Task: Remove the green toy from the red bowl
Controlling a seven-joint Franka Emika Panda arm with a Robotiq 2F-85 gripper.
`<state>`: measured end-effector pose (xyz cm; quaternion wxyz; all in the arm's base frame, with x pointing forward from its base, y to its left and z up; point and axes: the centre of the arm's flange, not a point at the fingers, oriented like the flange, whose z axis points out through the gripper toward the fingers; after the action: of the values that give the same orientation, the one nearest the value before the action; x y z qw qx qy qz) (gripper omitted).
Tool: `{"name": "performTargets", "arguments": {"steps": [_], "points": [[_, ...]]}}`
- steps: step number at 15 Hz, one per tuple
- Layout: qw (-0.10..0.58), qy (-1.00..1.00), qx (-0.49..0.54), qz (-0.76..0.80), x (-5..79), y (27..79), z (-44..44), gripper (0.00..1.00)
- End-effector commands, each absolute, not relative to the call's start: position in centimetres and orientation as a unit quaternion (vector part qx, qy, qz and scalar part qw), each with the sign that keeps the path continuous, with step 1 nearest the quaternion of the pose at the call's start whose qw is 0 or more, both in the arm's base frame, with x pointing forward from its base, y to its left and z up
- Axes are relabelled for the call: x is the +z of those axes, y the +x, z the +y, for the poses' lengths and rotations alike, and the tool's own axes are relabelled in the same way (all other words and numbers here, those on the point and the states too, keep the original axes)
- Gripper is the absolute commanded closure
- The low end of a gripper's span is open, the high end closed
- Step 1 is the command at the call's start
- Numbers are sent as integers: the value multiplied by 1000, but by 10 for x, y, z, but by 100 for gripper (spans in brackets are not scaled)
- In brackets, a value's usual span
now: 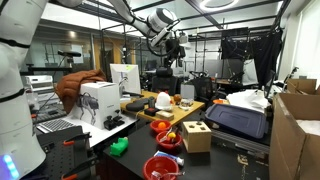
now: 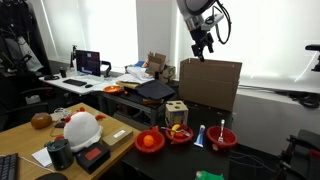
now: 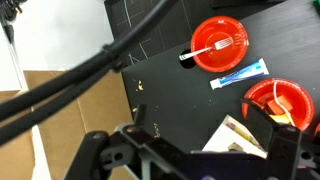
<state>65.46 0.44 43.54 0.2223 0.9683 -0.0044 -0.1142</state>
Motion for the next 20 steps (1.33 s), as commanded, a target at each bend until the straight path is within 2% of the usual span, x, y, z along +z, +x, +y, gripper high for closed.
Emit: {"name": "performTargets", "arguments": {"steps": [1,13,20], "points": [[193,975,-106,-25,466,659,-12,0],[44,995,-18,-85,466,657,-15,0],[60,991,-42,-113,446,671,-21,0]]}}
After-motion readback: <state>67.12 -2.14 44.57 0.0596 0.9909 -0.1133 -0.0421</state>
